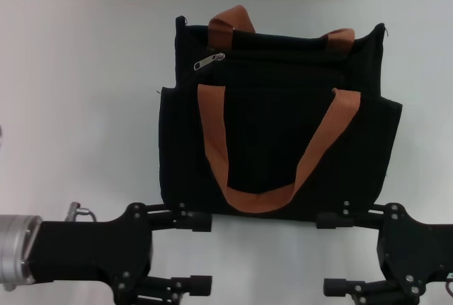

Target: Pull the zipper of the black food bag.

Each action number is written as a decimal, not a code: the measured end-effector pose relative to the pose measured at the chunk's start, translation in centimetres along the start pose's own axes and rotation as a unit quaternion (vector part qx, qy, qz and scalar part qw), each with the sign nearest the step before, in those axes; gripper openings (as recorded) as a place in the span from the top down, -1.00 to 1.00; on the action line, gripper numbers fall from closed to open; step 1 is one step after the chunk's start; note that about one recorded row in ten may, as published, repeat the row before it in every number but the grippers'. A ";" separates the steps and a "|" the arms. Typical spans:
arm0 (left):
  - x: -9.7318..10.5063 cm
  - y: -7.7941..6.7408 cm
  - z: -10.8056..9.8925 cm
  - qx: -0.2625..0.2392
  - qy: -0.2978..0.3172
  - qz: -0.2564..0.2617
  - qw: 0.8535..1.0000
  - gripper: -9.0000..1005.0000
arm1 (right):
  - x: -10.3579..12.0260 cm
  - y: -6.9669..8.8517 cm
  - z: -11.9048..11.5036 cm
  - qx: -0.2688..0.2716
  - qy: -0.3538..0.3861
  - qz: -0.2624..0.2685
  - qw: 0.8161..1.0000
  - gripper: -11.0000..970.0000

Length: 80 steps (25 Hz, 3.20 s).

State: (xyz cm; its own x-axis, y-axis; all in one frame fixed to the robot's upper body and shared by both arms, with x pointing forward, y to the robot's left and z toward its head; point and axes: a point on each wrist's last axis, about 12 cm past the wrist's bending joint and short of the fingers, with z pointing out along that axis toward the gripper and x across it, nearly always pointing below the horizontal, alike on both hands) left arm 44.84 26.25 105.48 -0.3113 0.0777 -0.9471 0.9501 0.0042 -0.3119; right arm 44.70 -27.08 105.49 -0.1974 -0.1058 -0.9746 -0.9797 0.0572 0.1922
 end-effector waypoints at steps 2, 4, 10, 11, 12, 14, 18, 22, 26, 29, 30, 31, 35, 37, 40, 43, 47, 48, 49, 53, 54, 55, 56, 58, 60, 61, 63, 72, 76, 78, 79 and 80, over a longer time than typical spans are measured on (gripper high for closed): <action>0.0 -0.2 -0.4 -0.004 -0.004 -0.001 1.000 -0.61 | 0.0 -0.1 0.1 0.001 0.001 0.000 1.000 -0.69; 0.1 -0.7 -1.6 -0.011 -0.009 -0.003 1.000 -0.60 | 0.0 -0.2 0.2 0.001 0.002 0.000 1.000 -0.69; 0.2 -1.0 -2.1 -0.013 -0.010 0.001 1.000 -0.58 | 0.0 -0.2 0.2 0.001 0.002 0.000 1.000 -0.69; 0.2 -1.0 -2.1 -0.013 -0.010 0.001 1.000 -0.58 | 0.0 -0.2 0.2 0.001 0.002 0.000 1.000 -0.69; 0.2 -1.0 -2.1 -0.013 -0.010 0.001 1.000 -0.58 | 0.0 -0.1 0.2 0.001 0.002 0.000 1.000 -0.69; 0.2 -1.0 -2.1 -0.013 -0.010 0.003 1.000 -0.57 | 0.1 -0.1 0.1 0.003 0.001 0.001 1.000 -0.69; -0.4 -0.7 -2.5 -0.034 -0.036 0.020 0.999 -0.56 | 0.1 0.0 0.0 0.008 -0.003 0.000 1.000 -0.69; -1.2 -0.6 -2.9 -0.049 -0.071 0.039 0.996 -0.55 | 0.1 0.0 0.0 0.009 -0.003 0.000 1.000 -0.69; -2.4 -0.1 -4.2 -0.121 -0.151 0.076 0.978 -0.53 | 0.1 0.0 0.0 0.010 -0.004 0.000 1.000 -0.69; -2.6 0.6 -5.2 -0.198 -0.189 0.085 0.958 -0.53 | 0.1 0.0 -0.1 0.010 -0.004 0.000 1.000 -0.69; -2.6 1.0 -5.5 -0.228 -0.196 0.086 0.950 -0.52 | 0.1 0.0 -0.1 0.010 -0.004 0.000 1.000 -0.69; -2.4 1.5 -5.9 -0.265 -0.198 0.084 0.940 -0.52 | 0.1 0.0 -0.1 0.010 -0.004 0.000 1.000 -0.69; -1.8 2.9 -6.7 -0.328 -0.155 0.082 0.928 -0.51 | 0.1 0.0 -0.1 0.009 -0.003 0.000 1.000 -0.69; -1.7 4.0 -6.9 -0.337 -0.105 0.087 0.932 -0.50 | 0.1 0.0 -0.2 0.009 -0.002 0.000 1.000 -0.69; -1.8 4.5 -6.4 -0.318 -0.070 0.097 0.940 -0.49 | 0.1 0.0 -0.2 0.009 -0.001 -0.001 1.000 -0.69; -2.1 5.0 -5.5 -0.297 -0.053 0.111 0.947 -0.48 | 0.1 -0.1 -0.2 0.010 -0.001 -0.001 1.000 -0.69; -2.1 5.8 -4.1 -0.285 -0.028 0.125 0.950 -0.47 | 0.1 -0.1 -0.2 0.010 -0.001 -0.002 1.000 -0.69; -2.1 6.0 -3.7 -0.280 -0.020 0.127 0.952 -0.47 | 0.1 -0.1 -0.2 0.010 -0.001 -0.002 1.000 -0.69; -2.2 6.2 -3.4 -0.274 -0.013 0.128 0.953 -0.46 | 0.1 -0.1 -0.2 0.010 -0.001 -0.002 1.000 -0.69; -2.6 6.8 -2.6 -0.261 0.001 0.138 0.955 -0.45 | 0.0 -0.1 -0.2 0.011 -0.001 -0.003 1.000 -0.69; -2.7 7.0 -2.5 -0.265 0.001 0.143 0.954 -0.45 | 0.0 -0.2 -0.2 0.011 -0.001 -0.002 1.000 -0.69; -2.8 7.2 -2.4 -0.274 -0.001 0.147 0.951 -0.45 | 0.0 -0.2 -0.2 0.010 -0.001 -0.003 1.000 -0.69; -2.8 7.4 -2.5 -0.284 -0.003 0.150 0.947 -0.44 | 0.0 -0.2 -0.2 0.010 -0.001 -0.003 1.000 -0.69; -2.9 7.7 -2.7 -0.311 -0.013 0.158 0.937 -0.44 | 0.0 -0.2 -0.2 0.010 -0.001 -0.002 1.000 -0.69; -3.0 7.8 -2.9 -0.332 -0.026 0.169 0.928 -0.43 | 0.0 -0.2 -0.2 0.010 -0.002 -0.002 1.000 -0.69; -3.0 7.7 -3.0 -0.334 -0.031 0.174 0.926 -0.43 | -0.1 -0.2 -0.2 0.010 -0.003 -0.001 1.000 -0.69; -3.0 7.4 -3.0 -0.331 -0.040 0.183 0.925 -0.42 | -0.1 -0.1 -0.2 0.009 -0.003 0.000 1.000 -0.69; -3.0 7.0 -2.5 -0.318 -0.043 0.214 0.923 -0.39 | 0.0 0.0 -0.1 0.009 -0.006 0.003 1.000 -0.69; -2.9 7.0 -2.3 -0.316 -0.038 0.230 0.920 -0.38 | 0.0 0.0 -0.1 0.008 -0.008 0.004 1.000 -0.69; -2.9 6.9 -2.3 -0.315 -0.039 0.229 0.920 -0.38 | 0.0 0.0 -0.1 0.008 -0.008 0.004 1.000 -0.69; -2.9 6.9 -2.3 -0.314 -0.040 0.229 0.920 -0.37 | 0.0 0.0 -0.1 0.008 -0.008 0.004 1.000 -0.69; -2.9 6.9 -2.2 -0.313 -0.041 0.229 0.921 -0.30 | 0.0 0.1 -0.1 0.007 -0.008 0.004 1.000 -0.69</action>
State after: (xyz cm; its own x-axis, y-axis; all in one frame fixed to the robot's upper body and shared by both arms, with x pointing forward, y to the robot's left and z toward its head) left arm 52.30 28.27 106.21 0.1490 0.1390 -0.9790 0.7995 0.5657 0.2020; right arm 44.64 -27.21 105.50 -0.2049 -0.0892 -0.9747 -0.9773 0.0725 0.1989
